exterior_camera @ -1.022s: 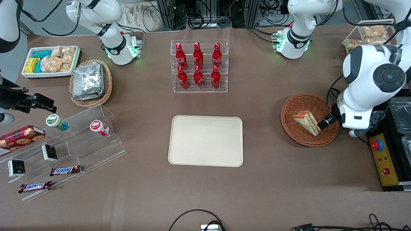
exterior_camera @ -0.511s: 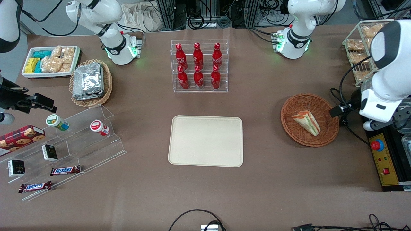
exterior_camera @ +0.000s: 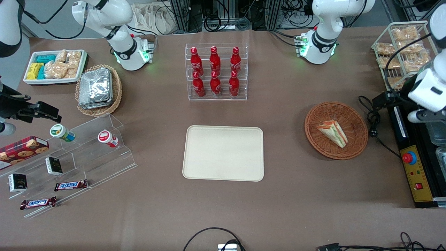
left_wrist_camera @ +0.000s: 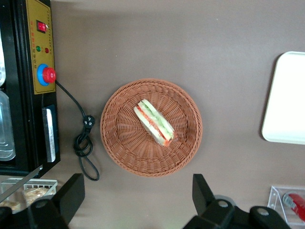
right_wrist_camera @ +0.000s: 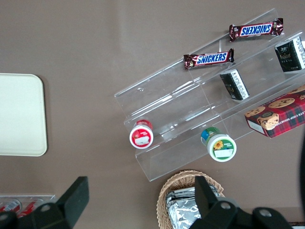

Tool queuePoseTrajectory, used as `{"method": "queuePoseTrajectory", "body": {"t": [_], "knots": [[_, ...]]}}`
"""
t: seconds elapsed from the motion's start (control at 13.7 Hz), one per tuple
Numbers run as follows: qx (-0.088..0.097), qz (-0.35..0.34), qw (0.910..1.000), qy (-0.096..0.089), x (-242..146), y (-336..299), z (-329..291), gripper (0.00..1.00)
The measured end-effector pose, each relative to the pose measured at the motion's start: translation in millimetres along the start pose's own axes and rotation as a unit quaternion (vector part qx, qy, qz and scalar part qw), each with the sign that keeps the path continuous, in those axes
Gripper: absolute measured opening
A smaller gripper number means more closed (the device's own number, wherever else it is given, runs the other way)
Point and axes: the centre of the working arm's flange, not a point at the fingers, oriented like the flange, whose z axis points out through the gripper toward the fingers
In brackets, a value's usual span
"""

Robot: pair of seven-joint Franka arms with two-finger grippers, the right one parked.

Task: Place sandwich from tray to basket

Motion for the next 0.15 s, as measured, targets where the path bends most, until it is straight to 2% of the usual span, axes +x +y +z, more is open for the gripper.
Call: {"method": "queuePoseTrajectory", "body": {"t": [0.15], "knots": [[-0.003,0.004,1.0,0.004,-11.4,1.0,-13.8,1.0]]}}
